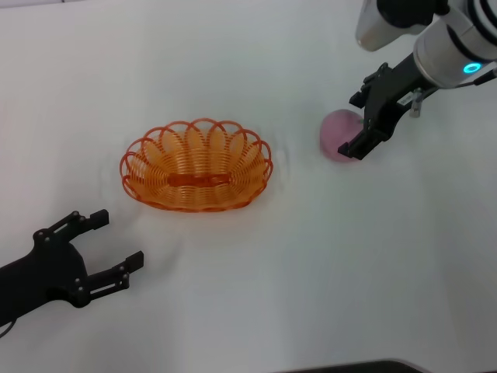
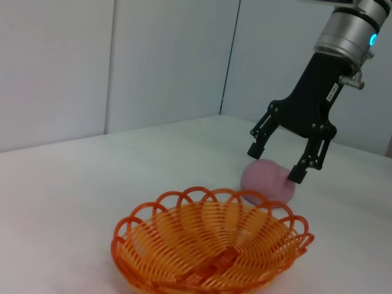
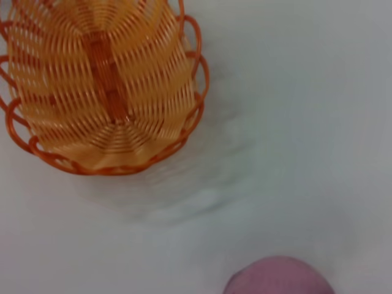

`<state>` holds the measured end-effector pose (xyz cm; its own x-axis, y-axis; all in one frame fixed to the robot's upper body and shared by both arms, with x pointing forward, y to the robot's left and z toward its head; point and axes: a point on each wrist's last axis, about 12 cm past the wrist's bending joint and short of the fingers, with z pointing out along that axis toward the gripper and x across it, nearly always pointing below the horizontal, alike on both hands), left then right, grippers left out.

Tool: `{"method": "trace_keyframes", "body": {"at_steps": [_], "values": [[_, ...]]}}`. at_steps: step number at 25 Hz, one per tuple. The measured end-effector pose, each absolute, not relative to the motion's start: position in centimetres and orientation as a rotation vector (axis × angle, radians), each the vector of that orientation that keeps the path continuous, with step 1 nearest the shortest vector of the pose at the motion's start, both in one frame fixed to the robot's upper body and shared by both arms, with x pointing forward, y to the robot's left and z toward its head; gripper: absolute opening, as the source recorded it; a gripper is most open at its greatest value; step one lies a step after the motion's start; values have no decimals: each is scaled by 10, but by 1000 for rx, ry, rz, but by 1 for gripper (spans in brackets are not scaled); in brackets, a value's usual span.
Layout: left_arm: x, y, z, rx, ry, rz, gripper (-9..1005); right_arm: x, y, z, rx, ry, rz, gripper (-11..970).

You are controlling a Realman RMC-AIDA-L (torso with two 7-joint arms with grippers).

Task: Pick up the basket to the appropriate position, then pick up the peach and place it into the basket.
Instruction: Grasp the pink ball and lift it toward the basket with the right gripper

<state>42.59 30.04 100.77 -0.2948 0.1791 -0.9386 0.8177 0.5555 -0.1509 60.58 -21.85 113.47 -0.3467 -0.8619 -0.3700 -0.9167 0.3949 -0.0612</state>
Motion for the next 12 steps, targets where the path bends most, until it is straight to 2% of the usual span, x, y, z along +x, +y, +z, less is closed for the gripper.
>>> {"method": "trace_keyframes", "body": {"at_steps": [12], "values": [[426,299,1005,818,1799,-797,888,607,-216,1118,-1544,2340,214,836]]}}
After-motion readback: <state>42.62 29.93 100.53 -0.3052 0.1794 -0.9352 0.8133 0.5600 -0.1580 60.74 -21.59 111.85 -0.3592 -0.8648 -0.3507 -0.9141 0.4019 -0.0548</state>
